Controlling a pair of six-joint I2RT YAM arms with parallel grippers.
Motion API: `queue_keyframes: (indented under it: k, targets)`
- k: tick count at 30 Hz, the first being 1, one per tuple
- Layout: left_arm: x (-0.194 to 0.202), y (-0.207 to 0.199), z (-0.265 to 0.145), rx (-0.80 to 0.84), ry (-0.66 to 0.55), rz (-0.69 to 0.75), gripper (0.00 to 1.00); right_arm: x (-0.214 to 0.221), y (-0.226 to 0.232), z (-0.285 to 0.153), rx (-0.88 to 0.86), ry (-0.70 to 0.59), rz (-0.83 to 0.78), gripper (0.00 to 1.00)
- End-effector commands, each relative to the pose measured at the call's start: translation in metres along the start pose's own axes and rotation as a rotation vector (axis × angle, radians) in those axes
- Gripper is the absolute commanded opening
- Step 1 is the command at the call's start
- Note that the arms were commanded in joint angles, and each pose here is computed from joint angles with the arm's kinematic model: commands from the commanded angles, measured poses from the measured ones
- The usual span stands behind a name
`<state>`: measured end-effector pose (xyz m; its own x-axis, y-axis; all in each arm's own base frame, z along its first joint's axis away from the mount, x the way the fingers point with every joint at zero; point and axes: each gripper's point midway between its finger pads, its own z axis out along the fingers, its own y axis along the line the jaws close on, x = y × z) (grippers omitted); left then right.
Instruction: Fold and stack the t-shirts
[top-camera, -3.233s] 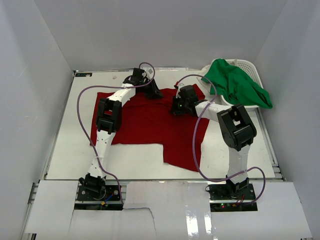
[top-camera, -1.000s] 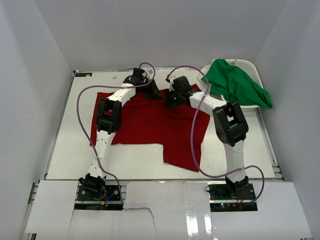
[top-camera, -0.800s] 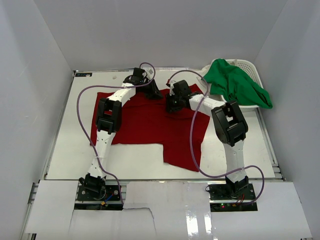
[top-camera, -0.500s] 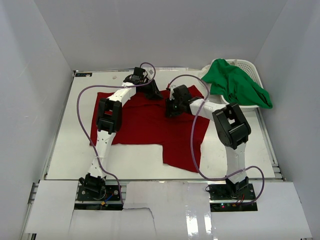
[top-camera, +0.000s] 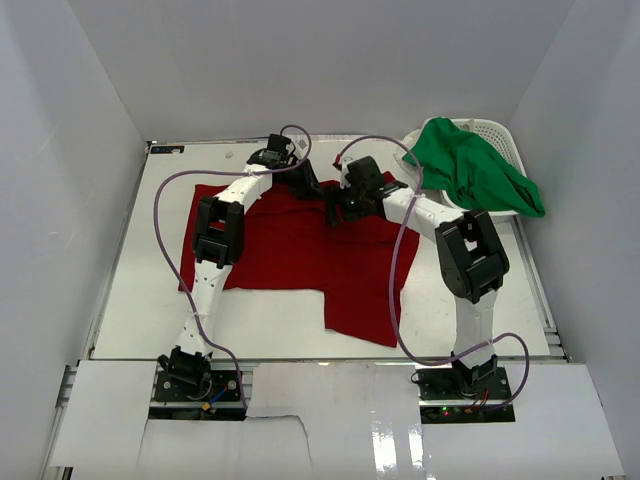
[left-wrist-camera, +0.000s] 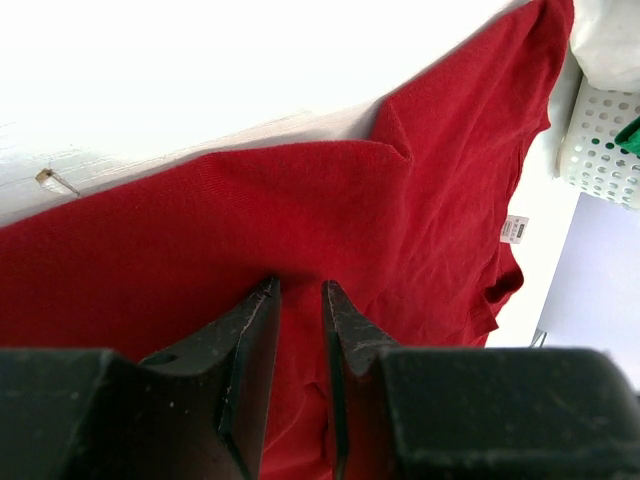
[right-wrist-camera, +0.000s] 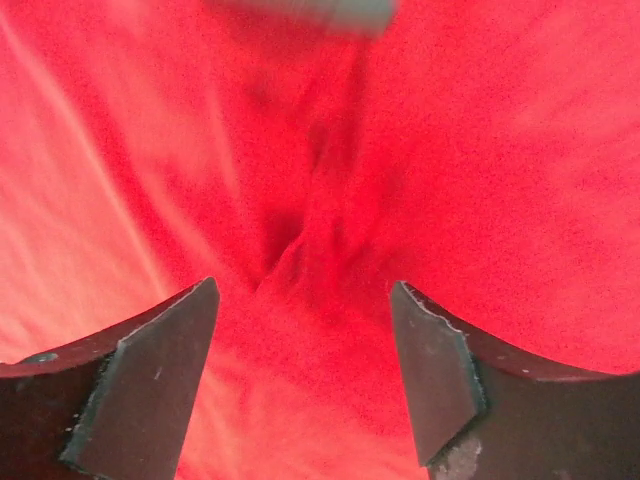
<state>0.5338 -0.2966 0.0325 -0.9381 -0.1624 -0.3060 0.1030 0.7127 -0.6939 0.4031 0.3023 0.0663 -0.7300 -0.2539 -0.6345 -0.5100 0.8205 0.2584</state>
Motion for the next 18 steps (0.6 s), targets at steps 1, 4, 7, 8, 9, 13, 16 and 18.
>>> queue_keyframes:
  k: [1,4,7,8,9,13,16,18]
  targets:
    - [0.020,0.024,0.006,-0.093,0.052,-0.013,0.36,-0.049,-0.037,-0.017,0.075,-0.085,-0.002,0.77]
    - [0.024,0.023,0.001,-0.094,0.059,-0.011,0.36,-0.067,-0.069,-0.016,0.093,-0.101,0.030,0.78]
    - [0.024,0.017,-0.006,-0.081,0.056,-0.011,0.36,-0.078,-0.094,-0.012,0.129,-0.105,0.035,0.78]
    - [0.021,0.015,-0.010,-0.073,0.050,-0.011,0.36,-0.079,-0.102,-0.012,0.146,-0.098,0.030,0.78]
    - [0.017,0.006,-0.016,-0.057,0.035,-0.001,0.37,-0.089,-0.107,-0.013,0.157,-0.117,0.028,0.78]
    - [-0.009,-0.013,-0.040,0.004,-0.024,-0.002,0.39,-0.089,-0.132,-0.004,0.184,-0.107,0.055,0.78]
    - [-0.033,-0.029,-0.069,0.067,-0.074,-0.004,0.41,-0.087,-0.144,0.002,0.198,-0.102,0.069,0.78]
    - [-0.044,-0.035,-0.085,0.093,-0.100,-0.002,0.42,-0.086,-0.149,0.005,0.204,-0.098,0.072,0.78]
